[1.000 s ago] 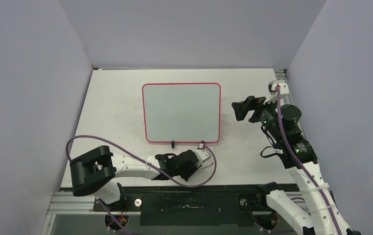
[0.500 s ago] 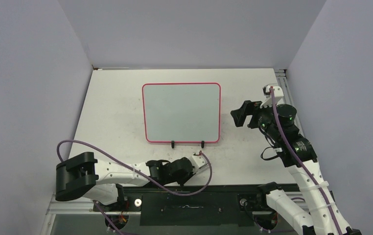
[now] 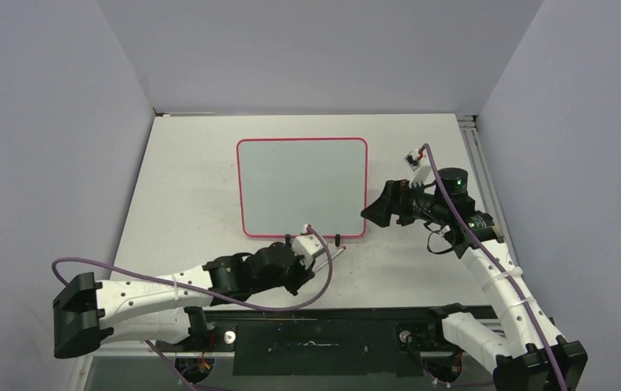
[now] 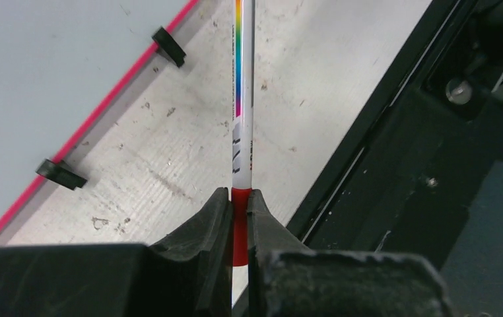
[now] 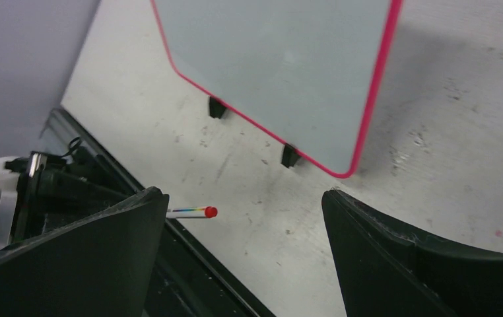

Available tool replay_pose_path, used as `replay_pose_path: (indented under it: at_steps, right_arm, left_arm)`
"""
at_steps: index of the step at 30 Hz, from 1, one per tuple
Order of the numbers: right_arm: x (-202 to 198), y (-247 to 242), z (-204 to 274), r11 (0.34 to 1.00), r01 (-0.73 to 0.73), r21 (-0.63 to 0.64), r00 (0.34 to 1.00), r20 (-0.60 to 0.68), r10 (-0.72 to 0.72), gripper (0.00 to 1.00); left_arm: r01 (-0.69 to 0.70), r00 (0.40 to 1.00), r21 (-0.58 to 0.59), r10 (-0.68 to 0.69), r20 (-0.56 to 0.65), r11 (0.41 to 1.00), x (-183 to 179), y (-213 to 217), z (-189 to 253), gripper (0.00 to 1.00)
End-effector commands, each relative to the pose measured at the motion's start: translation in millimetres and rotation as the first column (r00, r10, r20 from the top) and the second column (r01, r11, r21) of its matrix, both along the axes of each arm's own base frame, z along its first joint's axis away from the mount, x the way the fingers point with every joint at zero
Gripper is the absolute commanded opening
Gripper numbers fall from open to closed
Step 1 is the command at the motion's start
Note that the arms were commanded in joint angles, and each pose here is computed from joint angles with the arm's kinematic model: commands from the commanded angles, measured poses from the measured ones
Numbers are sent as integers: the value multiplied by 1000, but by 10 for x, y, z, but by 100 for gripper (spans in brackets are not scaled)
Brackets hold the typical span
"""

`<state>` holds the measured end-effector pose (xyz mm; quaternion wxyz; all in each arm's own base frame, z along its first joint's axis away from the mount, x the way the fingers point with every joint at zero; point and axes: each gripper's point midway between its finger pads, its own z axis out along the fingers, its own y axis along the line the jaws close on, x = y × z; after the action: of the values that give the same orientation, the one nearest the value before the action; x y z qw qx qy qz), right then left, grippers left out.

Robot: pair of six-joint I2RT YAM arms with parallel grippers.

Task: Write a sentence on the whiteboard
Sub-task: Open the whiteboard marker at the center of the board.

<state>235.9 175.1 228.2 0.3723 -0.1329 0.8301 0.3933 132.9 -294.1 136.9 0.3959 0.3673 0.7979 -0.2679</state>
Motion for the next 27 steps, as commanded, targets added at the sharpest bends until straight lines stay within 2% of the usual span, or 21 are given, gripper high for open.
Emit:
replay_pose_path:
  at_steps: [1, 7, 13, 17, 22, 27]
  right_arm:
    - [-277, 303, 379, 946, -267, 185, 963, 83, 256, 91]
    - [-456, 479, 337, 891, -393, 226, 919, 57, 391, 99]
    - [-513, 652, 145, 858, -445, 257, 887, -6, 461, 85]
    - [-610, 801, 191, 835, -487, 257, 864, 6, 503, 75]
    - [-679, 881, 244, 813, -504, 291, 852, 10, 524, 51]
    - [-771, 899, 244, 795, -525, 304, 836, 9, 548, 43]
  left_arm:
    - [135, 990, -138, -141, -29, 981, -40, -54, 636, 0]
    - [255, 961, -190, -270, -57, 948, 38, 7, 969, 0]
    - [323, 938, -268, -345, -37, 908, 7, -87, 1039, 0]
    - [327, 934, -273, -354, -54, 905, -14, -96, 939, 0]
    - [329, 934, -280, -354, -42, 902, -30, -77, 962, 0]
    - [332, 933, -280, -356, -40, 901, -38, -71, 959, 0]
